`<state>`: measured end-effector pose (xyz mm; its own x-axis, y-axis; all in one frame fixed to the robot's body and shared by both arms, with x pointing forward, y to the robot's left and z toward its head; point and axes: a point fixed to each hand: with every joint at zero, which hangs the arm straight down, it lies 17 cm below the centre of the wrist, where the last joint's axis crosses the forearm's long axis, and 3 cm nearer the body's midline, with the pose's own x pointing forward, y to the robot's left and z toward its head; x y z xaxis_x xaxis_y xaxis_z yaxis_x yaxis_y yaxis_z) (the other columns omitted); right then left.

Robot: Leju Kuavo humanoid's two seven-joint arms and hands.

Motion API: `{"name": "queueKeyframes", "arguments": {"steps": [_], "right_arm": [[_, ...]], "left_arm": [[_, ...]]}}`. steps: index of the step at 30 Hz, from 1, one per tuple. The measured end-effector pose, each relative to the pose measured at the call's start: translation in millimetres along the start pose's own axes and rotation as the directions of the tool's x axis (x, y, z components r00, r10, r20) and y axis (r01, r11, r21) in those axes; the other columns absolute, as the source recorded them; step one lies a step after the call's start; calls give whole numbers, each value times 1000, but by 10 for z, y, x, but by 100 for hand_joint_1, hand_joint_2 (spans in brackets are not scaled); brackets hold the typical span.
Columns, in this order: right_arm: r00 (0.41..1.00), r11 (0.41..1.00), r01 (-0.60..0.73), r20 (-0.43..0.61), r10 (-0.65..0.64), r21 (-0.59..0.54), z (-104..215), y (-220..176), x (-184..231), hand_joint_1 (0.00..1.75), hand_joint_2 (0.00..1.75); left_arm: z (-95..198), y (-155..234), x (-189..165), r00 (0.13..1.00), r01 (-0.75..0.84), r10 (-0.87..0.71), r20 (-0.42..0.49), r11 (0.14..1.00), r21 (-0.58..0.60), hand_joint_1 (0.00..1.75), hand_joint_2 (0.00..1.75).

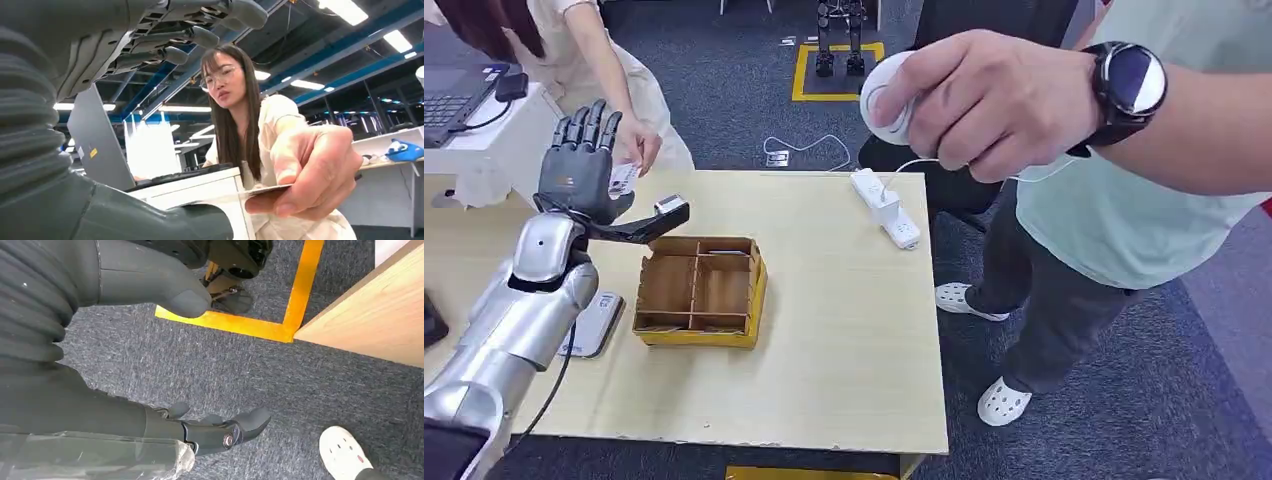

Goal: Pass the card to the sensor for recognition and then transmit it.

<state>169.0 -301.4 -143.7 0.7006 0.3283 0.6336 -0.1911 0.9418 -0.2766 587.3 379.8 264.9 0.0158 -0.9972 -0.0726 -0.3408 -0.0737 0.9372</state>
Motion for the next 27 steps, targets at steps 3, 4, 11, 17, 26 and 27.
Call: {"name": "queueKeyframes", "arguments": {"steps": [3, 4, 11, 17, 26, 27], "right_arm": [[1000, 1000, -1, 1, 1, 0, -2, -1, 4, 0, 175], [1000, 1000, -1, 1, 1, 0, -2, -1, 5, 0, 175], [1000, 1000, -2, 6, 2, -1, -2, -10, 25, 0, 175], [1000, 1000, -3, 9, 3, -2, -3, -15, 39, 0, 175], [1000, 1000, -7, 11, 7, -1, 1, -14, 51, 0, 175], [1000, 1000, -7, 12, 7, -1, 1, -13, 55, 0, 175]], "left_arm": [[1, -3, -2, 1000, 1, -1, 0, 1000, -2, 2, 175], [1, -3, -2, 1000, 1, -1, 0, 1000, -2, 2, 175], [5, -28, -3, 1000, -8, 8, -3, 1000, -15, 2, 175], [6, -34, -4, 1000, -10, 10, -4, 1000, -18, 2, 175], [21, -84, -6, 1000, -20, 20, -8, 999, -41, 2, 175], [23, -89, -7, 1000, -21, 21, -8, 999, -42, 2, 175]]}}
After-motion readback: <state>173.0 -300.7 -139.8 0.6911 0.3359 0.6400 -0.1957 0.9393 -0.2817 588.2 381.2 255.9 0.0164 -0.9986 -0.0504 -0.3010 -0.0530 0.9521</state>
